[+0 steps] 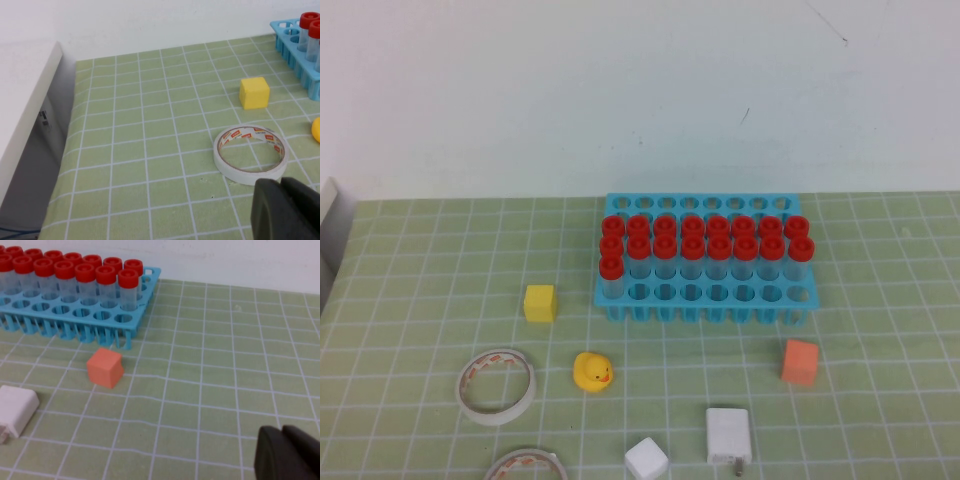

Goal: Place the test tubes

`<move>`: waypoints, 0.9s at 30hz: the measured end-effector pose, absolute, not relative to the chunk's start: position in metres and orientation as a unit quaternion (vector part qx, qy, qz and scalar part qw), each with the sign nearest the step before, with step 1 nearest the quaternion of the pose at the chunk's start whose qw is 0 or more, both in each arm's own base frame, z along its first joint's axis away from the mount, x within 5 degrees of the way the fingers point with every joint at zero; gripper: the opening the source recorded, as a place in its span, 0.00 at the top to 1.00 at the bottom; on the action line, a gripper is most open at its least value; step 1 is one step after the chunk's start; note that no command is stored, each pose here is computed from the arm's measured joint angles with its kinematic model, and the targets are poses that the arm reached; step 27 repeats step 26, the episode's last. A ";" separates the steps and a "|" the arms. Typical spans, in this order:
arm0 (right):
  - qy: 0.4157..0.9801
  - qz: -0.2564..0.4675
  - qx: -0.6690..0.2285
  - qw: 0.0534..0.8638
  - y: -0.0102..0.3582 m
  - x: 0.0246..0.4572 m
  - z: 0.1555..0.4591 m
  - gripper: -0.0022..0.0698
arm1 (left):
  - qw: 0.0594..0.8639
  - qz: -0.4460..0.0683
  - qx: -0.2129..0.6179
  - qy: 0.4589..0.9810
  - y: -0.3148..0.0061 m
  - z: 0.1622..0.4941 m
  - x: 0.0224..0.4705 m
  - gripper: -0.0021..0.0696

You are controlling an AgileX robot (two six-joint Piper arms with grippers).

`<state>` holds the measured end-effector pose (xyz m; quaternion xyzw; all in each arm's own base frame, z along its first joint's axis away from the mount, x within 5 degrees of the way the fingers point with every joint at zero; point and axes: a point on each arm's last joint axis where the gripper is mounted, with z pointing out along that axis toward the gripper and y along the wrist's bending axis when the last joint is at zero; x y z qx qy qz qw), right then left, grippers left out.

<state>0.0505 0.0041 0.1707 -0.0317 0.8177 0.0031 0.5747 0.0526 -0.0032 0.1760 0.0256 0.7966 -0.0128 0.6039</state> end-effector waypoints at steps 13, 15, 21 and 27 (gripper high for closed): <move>0.812 -0.004 0.008 0.584 -0.001 0.051 0.172 0.97 | 0.604 -0.013 0.026 0.797 -0.003 0.176 0.053 0.97; 0.812 -0.015 0.003 0.584 -0.002 0.051 0.172 0.97 | 0.604 -0.013 0.026 0.797 -0.003 0.176 0.053 0.97; 0.811 -0.049 -0.016 0.583 -0.005 0.051 0.172 0.97 | 0.604 -0.013 0.026 0.797 -0.003 0.176 0.053 0.97; 0.811 -0.053 -0.019 0.582 -0.006 0.051 0.172 0.97 | 0.604 -0.013 0.026 0.797 -0.003 0.176 0.053 0.97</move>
